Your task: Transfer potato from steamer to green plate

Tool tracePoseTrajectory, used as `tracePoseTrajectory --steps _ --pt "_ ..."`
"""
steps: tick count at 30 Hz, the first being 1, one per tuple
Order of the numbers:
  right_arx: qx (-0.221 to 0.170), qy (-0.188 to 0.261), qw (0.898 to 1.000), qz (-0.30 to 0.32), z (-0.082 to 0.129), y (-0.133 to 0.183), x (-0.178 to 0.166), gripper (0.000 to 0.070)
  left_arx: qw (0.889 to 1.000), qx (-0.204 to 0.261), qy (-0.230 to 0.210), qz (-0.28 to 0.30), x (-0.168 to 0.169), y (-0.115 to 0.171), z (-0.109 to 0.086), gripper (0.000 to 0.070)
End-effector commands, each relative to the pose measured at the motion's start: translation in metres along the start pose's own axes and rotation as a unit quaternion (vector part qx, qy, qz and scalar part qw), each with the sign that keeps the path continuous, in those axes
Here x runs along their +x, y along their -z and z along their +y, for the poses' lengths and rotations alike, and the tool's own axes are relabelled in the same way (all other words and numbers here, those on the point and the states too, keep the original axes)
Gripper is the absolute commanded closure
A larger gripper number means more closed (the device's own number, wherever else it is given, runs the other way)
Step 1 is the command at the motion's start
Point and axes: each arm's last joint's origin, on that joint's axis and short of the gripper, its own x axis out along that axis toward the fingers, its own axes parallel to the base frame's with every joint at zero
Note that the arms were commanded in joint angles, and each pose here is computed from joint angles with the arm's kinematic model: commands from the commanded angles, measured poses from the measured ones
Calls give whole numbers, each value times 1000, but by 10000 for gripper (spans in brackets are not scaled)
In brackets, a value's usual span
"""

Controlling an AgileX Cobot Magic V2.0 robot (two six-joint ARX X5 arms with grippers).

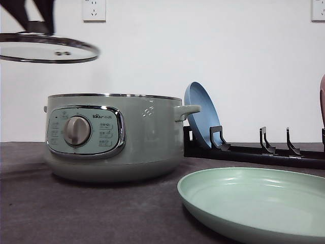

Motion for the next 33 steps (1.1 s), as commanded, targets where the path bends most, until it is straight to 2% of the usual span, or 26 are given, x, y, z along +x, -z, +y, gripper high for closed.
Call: tracePoseTrajectory --steps 1,7,13,23,33 --pt "-3 -15 1000 -8 3 -5 -2 160 999 -5 -6 -46 -21 -6 6 700" --pt "7 -38 999 23 4 -21 20 160 998 -30 -26 -44 -23 -3 27 700" --pt "5 -70 995 68 8 -60 63 160 998 -36 -31 -43 -24 -3 31 700" --pt "-26 -99 983 151 11 -125 166 160 998 -36 -31 -41 -24 -2 31 700" --pt "-69 -111 973 188 22 -160 268 160 998 -36 -30 -41 -23 -2 31 700"
